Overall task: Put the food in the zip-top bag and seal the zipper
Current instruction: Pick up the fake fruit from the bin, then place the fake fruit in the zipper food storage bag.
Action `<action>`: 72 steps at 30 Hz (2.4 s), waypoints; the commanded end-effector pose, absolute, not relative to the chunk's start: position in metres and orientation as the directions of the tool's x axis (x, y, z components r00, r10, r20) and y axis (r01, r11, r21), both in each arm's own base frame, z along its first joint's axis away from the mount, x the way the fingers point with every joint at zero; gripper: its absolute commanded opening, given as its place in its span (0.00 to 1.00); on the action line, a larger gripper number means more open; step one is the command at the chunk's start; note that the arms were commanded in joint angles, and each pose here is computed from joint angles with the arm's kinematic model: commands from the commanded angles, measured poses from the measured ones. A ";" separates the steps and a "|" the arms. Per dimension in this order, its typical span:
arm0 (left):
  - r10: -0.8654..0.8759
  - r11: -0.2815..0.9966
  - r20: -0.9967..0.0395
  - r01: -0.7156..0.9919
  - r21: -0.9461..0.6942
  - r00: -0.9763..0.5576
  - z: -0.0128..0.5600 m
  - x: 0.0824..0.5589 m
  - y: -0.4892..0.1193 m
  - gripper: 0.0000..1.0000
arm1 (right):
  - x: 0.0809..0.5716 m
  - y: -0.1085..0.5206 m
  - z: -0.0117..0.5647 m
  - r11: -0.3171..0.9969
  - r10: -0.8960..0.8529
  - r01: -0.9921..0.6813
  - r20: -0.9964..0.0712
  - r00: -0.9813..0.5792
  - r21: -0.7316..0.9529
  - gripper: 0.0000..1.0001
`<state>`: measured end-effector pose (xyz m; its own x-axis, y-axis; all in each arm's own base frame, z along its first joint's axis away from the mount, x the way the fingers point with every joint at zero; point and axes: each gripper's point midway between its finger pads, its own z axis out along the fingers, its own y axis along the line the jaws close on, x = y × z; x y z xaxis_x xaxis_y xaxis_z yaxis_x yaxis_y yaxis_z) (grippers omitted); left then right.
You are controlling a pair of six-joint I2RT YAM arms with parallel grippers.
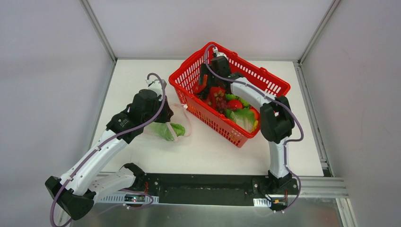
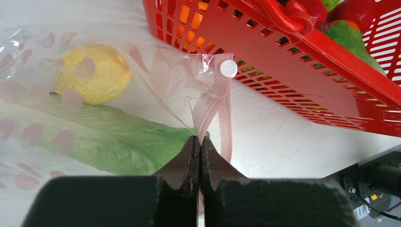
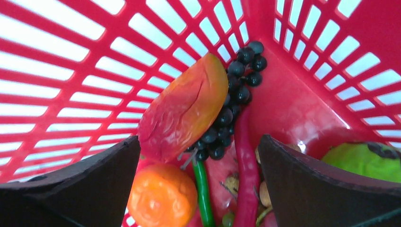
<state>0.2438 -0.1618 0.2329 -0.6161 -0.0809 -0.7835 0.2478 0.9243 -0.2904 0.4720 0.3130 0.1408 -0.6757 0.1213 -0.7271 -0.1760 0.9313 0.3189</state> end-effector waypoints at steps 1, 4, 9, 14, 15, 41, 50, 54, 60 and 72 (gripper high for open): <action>-0.115 0.900 -0.813 0.287 -0.328 -0.570 0.254 0.249 -0.170 0.00 | 0.501 0.314 0.144 0.932 0.166 -0.144 -0.746 -0.645 0.332 0.96; -0.115 0.895 -0.811 0.295 -0.335 -0.573 0.254 0.248 -0.172 0.00 | 0.512 0.319 0.126 0.922 0.183 -0.142 -0.726 -0.662 0.361 0.93; -0.115 0.899 -0.815 0.289 -0.329 -0.568 0.255 0.247 -0.169 0.00 | 0.515 0.333 0.114 0.895 0.168 -0.201 -0.718 -0.675 0.399 0.88; -0.116 0.903 -0.817 0.283 -0.324 -0.565 0.254 0.246 -0.167 0.00 | 0.514 0.328 0.109 0.902 0.157 -0.198 -0.719 -0.677 0.383 0.68; -0.117 0.901 -0.815 0.284 -0.327 -0.568 0.253 0.246 -0.168 0.00 | 0.513 0.326 0.109 0.904 0.154 -0.196 -0.718 -0.679 0.380 0.63; -0.159 0.864 -0.777 0.295 -0.408 -0.609 0.249 0.243 -0.183 0.00 | 0.416 0.282 0.261 0.751 0.398 -0.297 -0.763 -0.509 0.589 0.23; -0.178 0.864 -0.778 0.282 -0.416 -0.603 0.246 0.242 -0.181 0.00 | 0.364 0.290 0.311 0.587 0.433 -0.465 -0.742 -0.512 0.663 0.25; -0.195 0.858 -0.787 0.287 -0.426 -0.585 0.252 0.245 -0.182 0.00 | 0.340 0.295 0.323 0.520 0.429 -0.532 -0.743 -0.514 0.668 0.27; -0.204 0.854 -0.796 0.293 -0.429 -0.569 0.257 0.246 -0.183 0.00 | 0.288 0.316 0.329 0.421 0.319 -0.673 -0.794 -0.517 0.608 0.29; -0.213 0.831 -0.803 0.329 -0.448 -0.557 0.267 0.239 -0.185 0.00 | 0.211 0.365 0.266 0.338 -0.029 -0.801 -0.845 -0.533 0.494 0.30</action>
<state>0.2383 -0.1786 0.2421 -0.6033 -0.1640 -0.7805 0.2886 0.8674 -0.4053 0.2262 0.3547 0.2771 -0.5839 0.0648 -0.8093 -0.7414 0.3636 0.5640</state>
